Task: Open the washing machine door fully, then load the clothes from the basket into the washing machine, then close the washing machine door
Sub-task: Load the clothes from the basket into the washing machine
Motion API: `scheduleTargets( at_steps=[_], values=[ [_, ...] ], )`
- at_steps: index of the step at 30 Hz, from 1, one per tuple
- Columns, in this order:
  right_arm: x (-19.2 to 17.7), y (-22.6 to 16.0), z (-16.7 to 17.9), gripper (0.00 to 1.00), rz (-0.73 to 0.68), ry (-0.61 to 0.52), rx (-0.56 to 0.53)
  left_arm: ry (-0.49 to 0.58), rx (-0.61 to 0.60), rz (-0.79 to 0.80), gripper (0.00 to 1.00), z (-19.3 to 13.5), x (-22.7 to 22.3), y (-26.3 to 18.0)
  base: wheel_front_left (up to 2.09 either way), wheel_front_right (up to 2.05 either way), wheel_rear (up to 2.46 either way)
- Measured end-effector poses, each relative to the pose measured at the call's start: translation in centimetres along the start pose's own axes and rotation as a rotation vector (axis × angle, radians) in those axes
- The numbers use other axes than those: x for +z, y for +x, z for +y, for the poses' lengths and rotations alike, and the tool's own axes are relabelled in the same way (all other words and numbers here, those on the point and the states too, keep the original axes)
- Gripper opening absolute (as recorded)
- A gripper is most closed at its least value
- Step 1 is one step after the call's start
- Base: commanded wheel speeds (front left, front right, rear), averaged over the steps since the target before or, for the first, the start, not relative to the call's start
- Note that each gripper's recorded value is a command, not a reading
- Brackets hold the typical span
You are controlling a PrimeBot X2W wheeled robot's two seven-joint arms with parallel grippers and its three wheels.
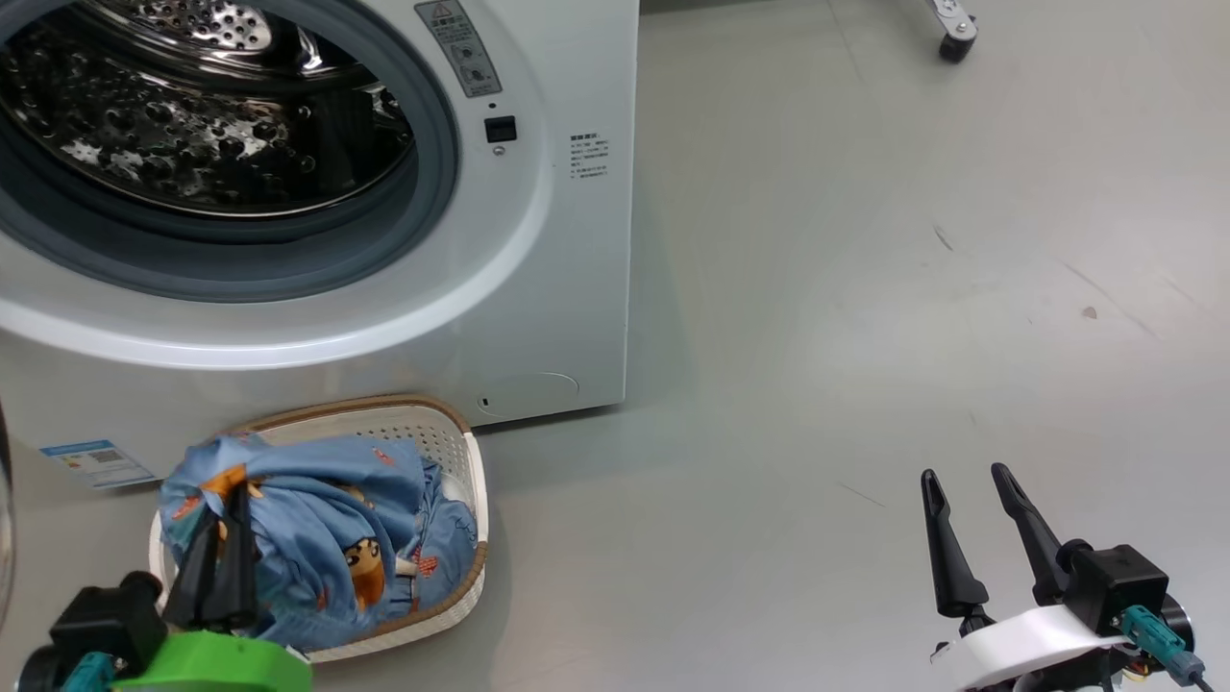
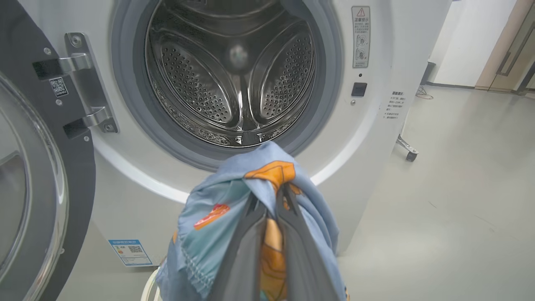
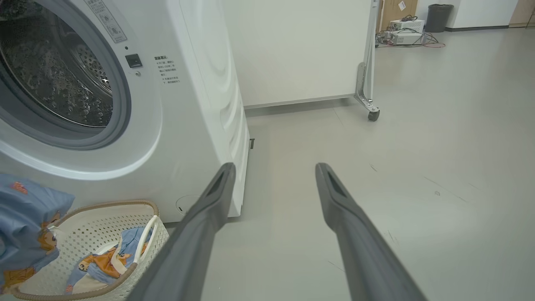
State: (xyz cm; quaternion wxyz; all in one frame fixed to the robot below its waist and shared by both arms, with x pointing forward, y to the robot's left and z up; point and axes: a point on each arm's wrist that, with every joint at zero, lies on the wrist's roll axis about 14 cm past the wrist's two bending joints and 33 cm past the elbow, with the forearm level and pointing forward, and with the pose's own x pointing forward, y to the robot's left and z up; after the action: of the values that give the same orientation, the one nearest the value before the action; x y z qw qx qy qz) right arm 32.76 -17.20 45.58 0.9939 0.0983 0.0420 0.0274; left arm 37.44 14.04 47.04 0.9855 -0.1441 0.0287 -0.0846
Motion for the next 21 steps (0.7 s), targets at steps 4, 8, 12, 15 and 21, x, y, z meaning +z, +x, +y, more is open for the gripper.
scheduleTargets(
  at_steps=[4,8,12,15,21],
  values=[
    [0.1,-0.1,-0.7,1.00,-0.003,0.006,-0.031,0.027,-0.022,-0.013,0.00,0.1,0.6,1.9,0.00,0.00,0.00],
    [-0.1,-0.5,-1.6,1.00,0.004,0.009,-0.069,0.053,-0.048,-0.015,0.00,-0.2,0.9,4.0,0.00,0.00,0.00],
    [-0.1,-0.7,-2.5,1.00,0.005,0.006,-0.102,0.073,-0.053,-0.008,0.00,0.0,0.9,5.9,0.00,0.00,0.00],
    [-0.3,-0.9,-3.0,1.00,0.014,0.006,-0.125,0.080,-0.056,-0.009,0.00,0.2,1.0,7.3,0.00,0.00,0.00],
    [-0.5,-0.9,-3.8,1.00,0.025,0.002,-0.155,0.106,-0.060,-0.008,0.00,0.6,1.3,10.5,0.00,0.00,0.00]
  ],
)
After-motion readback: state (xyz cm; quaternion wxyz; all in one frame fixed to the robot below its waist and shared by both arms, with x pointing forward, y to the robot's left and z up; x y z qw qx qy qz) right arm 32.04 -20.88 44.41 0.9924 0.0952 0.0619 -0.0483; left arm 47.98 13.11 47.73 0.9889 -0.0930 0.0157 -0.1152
